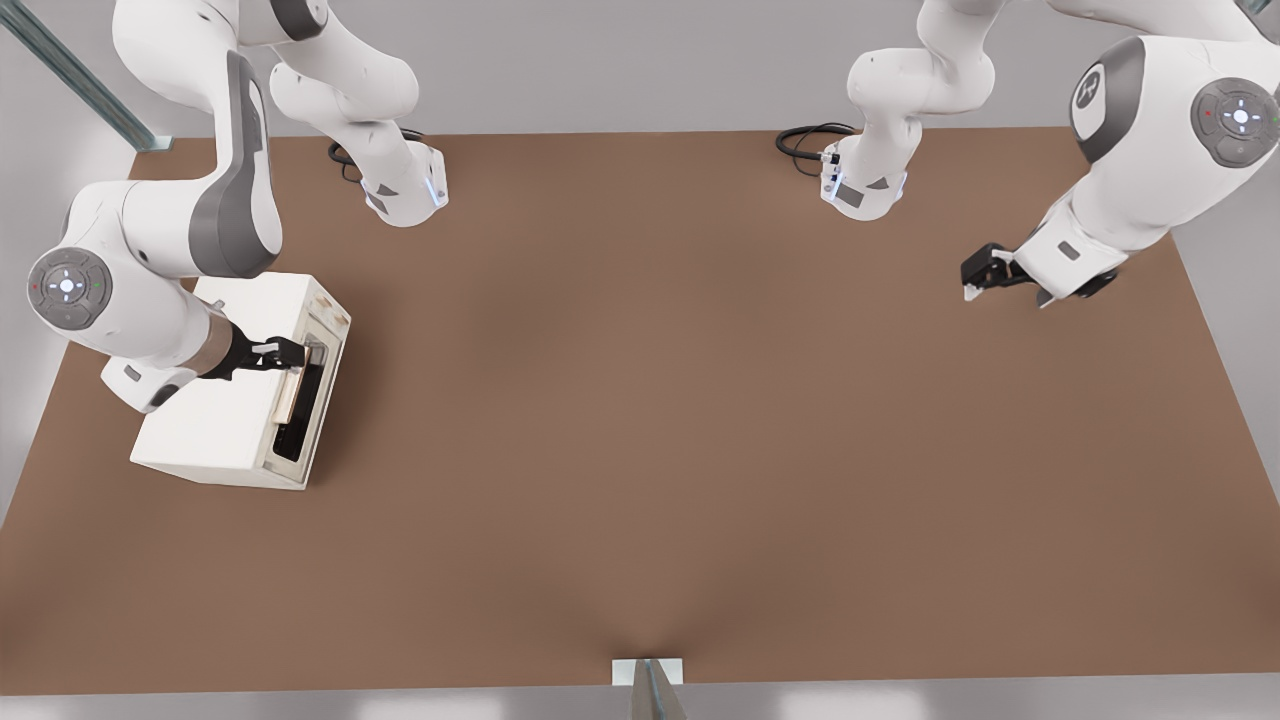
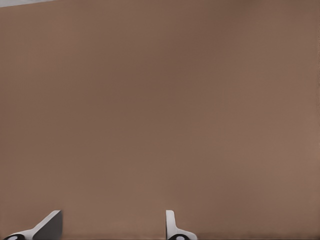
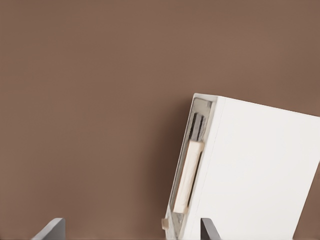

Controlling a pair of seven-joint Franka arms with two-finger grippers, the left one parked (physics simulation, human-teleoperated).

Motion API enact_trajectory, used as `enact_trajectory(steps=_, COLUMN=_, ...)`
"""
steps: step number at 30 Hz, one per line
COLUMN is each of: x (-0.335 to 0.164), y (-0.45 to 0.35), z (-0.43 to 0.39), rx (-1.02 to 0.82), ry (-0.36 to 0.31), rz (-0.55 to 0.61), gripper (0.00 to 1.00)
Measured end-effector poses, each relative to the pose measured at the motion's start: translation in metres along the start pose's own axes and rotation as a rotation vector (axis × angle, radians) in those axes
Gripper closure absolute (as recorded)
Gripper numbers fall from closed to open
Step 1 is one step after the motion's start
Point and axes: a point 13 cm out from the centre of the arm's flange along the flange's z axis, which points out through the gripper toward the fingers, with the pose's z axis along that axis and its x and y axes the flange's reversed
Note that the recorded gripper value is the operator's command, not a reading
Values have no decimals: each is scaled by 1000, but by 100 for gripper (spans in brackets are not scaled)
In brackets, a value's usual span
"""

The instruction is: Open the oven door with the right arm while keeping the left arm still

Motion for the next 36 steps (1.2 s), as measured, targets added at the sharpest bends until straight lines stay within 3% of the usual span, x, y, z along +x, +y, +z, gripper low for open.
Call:
enact_trajectory(steps=2, x=-1, y=0, z=8, rx=0, ry=16, rz=-7, gripper=0)
enact_trajectory(steps=3, x=-5, y=4, z=30, rx=-2, ry=55, rz=-16, gripper=49)
enact_trajectory(steps=4, x=-11, y=11, z=57, rx=-4, ry=104, rz=-25, gripper=79)
enact_trajectory(steps=8, x=-54, y=40, z=146, rx=253, ry=258, rz=-115, gripper=79)
enact_trajectory(steps=14, x=-71, y=-21, z=153, rx=659, ry=307, rz=-32, gripper=79)
enact_trajectory(steps=30, x=12, y=2, z=181, rx=838, ry=403, rz=131, gripper=79)
enact_trajectory(steps=36, x=13, y=-11, z=194, rx=865, ry=373, rz=218, gripper=79)
